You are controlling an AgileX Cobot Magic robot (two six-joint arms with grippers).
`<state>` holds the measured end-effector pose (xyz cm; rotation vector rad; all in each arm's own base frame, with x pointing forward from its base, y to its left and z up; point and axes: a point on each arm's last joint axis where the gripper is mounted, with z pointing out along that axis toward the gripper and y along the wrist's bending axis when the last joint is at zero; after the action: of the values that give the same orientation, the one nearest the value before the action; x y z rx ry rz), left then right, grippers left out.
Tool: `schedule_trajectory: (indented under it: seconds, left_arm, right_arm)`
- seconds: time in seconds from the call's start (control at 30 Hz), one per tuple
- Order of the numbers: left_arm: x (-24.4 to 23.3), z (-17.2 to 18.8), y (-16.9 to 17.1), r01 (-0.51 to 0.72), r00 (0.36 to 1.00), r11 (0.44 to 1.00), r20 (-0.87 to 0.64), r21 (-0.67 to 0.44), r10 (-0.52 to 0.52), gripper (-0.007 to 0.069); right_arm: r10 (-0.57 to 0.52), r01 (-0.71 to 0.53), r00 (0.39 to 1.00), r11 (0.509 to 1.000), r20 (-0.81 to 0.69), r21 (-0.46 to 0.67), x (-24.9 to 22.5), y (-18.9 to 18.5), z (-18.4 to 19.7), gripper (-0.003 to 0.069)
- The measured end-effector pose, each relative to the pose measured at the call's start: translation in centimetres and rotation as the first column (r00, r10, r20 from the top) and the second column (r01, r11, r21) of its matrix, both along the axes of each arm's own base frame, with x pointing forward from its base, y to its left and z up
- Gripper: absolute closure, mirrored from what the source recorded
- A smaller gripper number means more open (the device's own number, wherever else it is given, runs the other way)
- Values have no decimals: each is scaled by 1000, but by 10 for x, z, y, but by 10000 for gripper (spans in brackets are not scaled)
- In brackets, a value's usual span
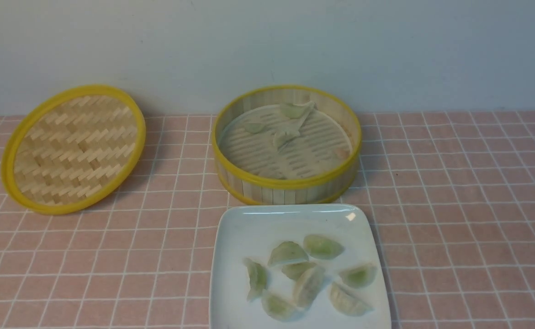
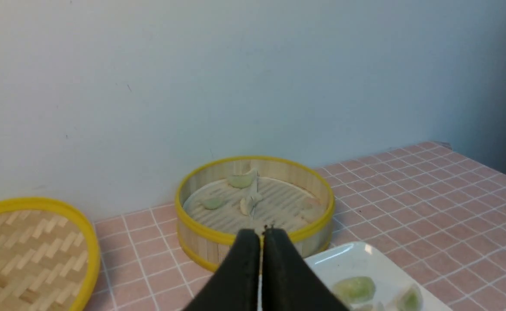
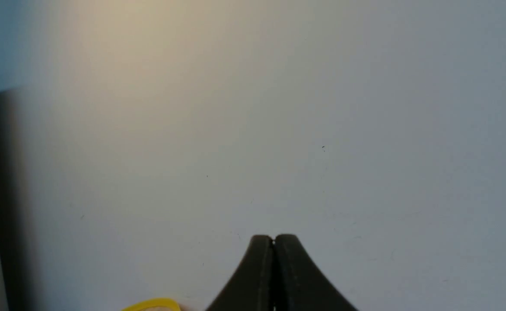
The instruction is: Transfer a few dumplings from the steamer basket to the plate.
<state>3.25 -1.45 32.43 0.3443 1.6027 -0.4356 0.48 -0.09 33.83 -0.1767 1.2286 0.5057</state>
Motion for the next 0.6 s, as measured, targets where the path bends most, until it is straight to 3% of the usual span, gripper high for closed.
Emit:
schedule_trajectory:
  seconds: [0.37, 0.6]
  left_arm:
    - [5, -16, -1, -24, 1000, 997, -19, 74, 25, 631]
    - [9, -74, 3, -203, 972, 971, -93, 128, 215, 631]
  right_arm:
    - [0, 0, 1000, 1000, -1, 0, 0, 0, 0, 673]
    - [0, 0, 1000, 1000, -1, 0, 0, 0, 0, 673]
